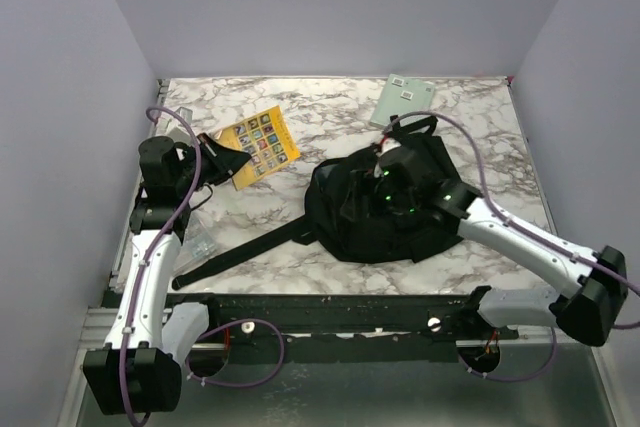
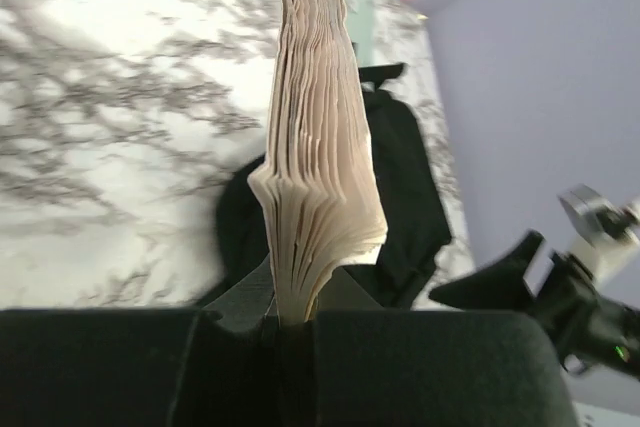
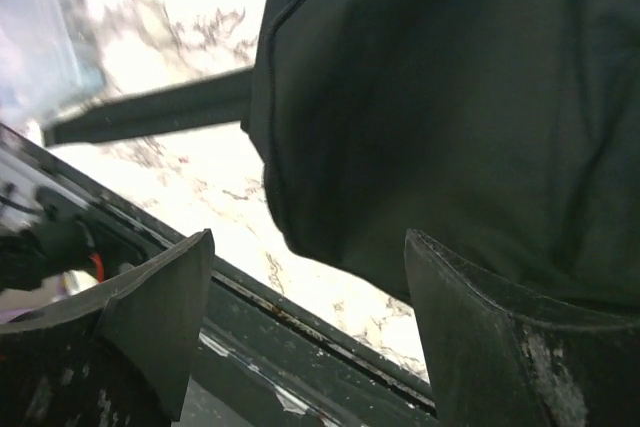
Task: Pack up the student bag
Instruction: Place the book in the student bag.
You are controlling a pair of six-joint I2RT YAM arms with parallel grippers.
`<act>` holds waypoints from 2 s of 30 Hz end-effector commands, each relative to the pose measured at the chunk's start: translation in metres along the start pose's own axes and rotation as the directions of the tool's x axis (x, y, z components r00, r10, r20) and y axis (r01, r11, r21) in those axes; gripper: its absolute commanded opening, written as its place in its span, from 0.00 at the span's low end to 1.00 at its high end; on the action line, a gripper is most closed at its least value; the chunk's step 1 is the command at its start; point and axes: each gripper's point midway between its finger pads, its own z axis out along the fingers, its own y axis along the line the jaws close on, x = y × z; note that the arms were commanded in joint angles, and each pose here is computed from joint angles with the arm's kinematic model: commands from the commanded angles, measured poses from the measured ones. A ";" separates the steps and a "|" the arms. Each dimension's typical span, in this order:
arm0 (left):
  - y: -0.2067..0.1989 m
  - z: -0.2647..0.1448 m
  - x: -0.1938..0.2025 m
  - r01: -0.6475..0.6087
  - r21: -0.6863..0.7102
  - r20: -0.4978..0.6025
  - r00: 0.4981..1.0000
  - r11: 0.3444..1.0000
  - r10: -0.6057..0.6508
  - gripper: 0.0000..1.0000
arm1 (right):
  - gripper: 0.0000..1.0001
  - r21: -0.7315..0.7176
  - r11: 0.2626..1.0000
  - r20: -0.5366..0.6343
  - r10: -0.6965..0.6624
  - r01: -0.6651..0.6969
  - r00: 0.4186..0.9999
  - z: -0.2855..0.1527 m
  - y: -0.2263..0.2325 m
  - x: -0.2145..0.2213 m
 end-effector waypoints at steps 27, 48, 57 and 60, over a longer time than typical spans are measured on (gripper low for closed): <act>-0.012 -0.013 0.078 -0.018 -0.005 -0.286 0.958 1.000 0.016 0.00 | 0.01 0.387 0.904 0.061 -0.222 0.181 0.973 0.028 -0.027 -0.052; -0.075 0.050 0.163 0.440 0.015 -0.549 0.755 0.898 -0.360 0.00 | 0.00 0.064 0.998 0.182 -0.028 0.017 0.983 -0.010 -0.006 -0.066; -0.079 0.120 0.179 0.425 -0.049 -0.379 0.830 0.904 -0.410 0.00 | 0.00 0.031 0.999 0.204 -0.026 0.021 0.979 -0.020 0.001 -0.071; -0.086 0.143 0.195 0.414 -0.048 -0.412 0.821 0.909 -0.396 0.00 | 0.00 0.011 1.000 0.208 -0.023 0.022 0.978 -0.024 0.005 -0.072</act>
